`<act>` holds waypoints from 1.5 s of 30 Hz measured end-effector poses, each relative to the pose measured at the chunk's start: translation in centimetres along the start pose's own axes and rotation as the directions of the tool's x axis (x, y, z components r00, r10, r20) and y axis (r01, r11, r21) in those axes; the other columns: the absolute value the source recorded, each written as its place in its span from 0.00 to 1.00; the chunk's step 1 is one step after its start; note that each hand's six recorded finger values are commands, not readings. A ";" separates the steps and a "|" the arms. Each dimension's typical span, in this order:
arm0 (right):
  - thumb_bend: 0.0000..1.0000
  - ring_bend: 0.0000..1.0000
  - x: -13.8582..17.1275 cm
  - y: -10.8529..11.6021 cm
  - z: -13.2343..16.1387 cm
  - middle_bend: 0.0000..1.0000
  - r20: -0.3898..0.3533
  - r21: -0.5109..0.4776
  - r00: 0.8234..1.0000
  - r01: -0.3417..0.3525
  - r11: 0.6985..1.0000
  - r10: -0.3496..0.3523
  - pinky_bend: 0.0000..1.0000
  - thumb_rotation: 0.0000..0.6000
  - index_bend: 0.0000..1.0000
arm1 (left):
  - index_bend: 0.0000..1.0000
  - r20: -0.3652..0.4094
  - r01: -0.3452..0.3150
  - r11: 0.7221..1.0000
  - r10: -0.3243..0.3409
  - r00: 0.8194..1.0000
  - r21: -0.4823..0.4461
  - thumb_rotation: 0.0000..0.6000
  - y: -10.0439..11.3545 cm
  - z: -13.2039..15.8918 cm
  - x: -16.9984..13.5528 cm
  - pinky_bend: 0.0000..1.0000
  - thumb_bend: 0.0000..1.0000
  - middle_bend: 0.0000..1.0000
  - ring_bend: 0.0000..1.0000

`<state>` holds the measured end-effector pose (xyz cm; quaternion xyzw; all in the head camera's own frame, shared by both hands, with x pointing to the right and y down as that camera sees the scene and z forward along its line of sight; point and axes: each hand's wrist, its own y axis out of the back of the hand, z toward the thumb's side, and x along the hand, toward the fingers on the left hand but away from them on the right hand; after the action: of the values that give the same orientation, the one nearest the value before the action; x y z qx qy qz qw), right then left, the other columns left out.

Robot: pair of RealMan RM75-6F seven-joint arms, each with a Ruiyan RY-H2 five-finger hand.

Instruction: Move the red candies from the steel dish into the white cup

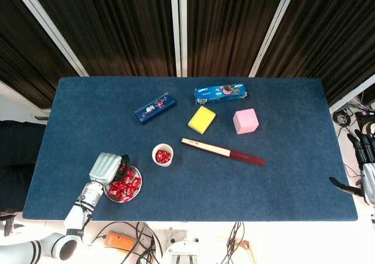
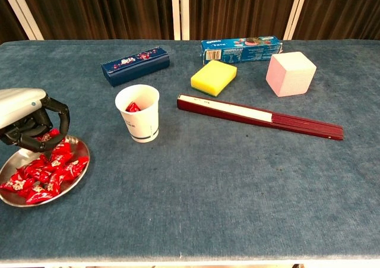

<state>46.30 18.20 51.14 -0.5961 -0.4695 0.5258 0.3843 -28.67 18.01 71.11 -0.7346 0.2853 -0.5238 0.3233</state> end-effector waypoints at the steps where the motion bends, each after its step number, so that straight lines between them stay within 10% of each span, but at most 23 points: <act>1: 0.12 0.00 0.0 0.0 0.0 0.01 0.000 0.001 1.000 0.001 1.000 -0.001 0.00 1.00 0.00 | 0.62 0.003 -0.006 1.000 0.006 1.000 -0.007 1.00 0.2 0.1 -0.1 0.83 0.51 0.94 0.89; 17: 0.12 0.00 0.2 0.0 -0.8 0.01 0.013 -0.006 1.000 0.010 1.000 -0.010 0.00 1.00 0.00 | 0.62 0.232 -0.172 0.975 0.202 0.951 -0.144 1.00 9.3 8.3 1.9 0.83 0.50 0.94 0.89; 31: 0.12 0.00 0.2 -0.3 -1.5 0.01 0.029 -0.008 1.000 0.000 1.000 0.000 0.00 1.00 0.00 | 0.53 0.270 -0.058 0.991 0.088 0.959 -0.118 1.00 6.7 12.3 5.7 0.83 0.37 0.93 0.88; 45: 0.12 0.00 0.1 -0.2 -0.9 0.01 0.013 -0.010 1.000 0.005 1.000 -0.005 0.00 1.00 0.00 | 0.38 0.192 -0.189 0.977 0.205 0.960 -0.097 1.00 8.7 8.3 2.5 0.82 0.21 0.93 0.88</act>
<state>47.19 18.35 51.46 -0.5935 -0.4762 0.5265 0.3793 -20.75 12.11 63.83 -0.7638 0.3430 -0.4006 0.3722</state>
